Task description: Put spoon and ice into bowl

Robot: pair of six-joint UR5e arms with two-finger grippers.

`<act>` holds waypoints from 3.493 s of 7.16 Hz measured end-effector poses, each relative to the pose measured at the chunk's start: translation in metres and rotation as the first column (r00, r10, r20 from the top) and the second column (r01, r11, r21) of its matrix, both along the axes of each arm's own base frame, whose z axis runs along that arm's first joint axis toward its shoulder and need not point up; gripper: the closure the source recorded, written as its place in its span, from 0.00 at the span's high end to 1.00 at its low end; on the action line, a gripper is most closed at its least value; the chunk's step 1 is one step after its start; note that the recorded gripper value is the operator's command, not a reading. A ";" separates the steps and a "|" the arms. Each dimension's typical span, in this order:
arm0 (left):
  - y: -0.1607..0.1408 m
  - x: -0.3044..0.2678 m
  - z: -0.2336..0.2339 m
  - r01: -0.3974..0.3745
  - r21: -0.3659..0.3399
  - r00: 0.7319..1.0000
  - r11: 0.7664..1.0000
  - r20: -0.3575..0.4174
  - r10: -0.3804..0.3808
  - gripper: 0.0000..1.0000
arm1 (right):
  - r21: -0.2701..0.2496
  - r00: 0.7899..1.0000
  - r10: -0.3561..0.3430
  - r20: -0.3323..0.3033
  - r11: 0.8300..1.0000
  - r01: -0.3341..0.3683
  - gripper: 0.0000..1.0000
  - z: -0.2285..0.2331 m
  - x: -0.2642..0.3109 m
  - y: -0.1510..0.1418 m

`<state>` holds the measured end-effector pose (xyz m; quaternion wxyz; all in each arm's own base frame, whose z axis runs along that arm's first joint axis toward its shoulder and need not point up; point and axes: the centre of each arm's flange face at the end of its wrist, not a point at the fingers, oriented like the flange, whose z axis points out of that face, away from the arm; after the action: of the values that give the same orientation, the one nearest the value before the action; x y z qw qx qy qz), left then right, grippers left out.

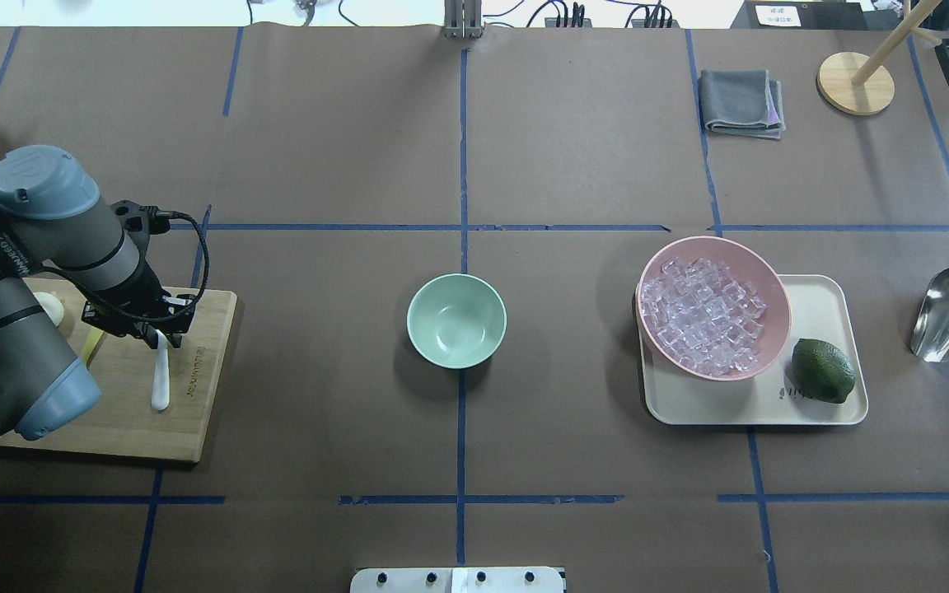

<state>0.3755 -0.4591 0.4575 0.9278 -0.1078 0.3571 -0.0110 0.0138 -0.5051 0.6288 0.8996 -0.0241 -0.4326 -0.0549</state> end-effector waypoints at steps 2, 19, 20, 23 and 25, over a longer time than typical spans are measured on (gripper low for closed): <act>0.000 0.001 -0.008 -0.004 0.011 1.000 1.000 -0.013 0.004 0.00 | 0.002 1.000 -0.001 0.000 1.000 0.001 1.00 -0.001 0.000 0.000; 0.001 0.196 -0.298 -0.096 0.198 0.948 0.976 -0.280 0.150 0.93 | 0.009 0.999 -0.020 0.031 1.000 0.020 1.00 -0.007 -0.013 -0.003; 0.001 0.195 -0.301 -0.073 0.182 0.947 0.980 -0.296 0.126 0.93 | 0.009 0.999 -0.021 0.050 1.000 0.020 1.00 -0.010 -0.015 -0.004; -0.034 0.155 -0.308 0.037 0.174 0.934 0.984 -0.355 0.027 0.92 | -0.057 0.995 0.049 0.085 0.997 -0.045 1.00 -0.098 -0.068 -0.020; -0.069 0.103 -0.281 0.123 0.178 0.926 0.976 -0.375 -0.048 0.92 | -0.079 0.991 0.130 -0.022 0.988 -0.131 1.00 -0.205 -0.159 -0.006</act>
<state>0.4789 -0.5283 0.1761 0.8490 0.0009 0.5284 0.0046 -0.1448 -0.5114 0.4239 0.9032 -0.0322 -0.4274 0.0215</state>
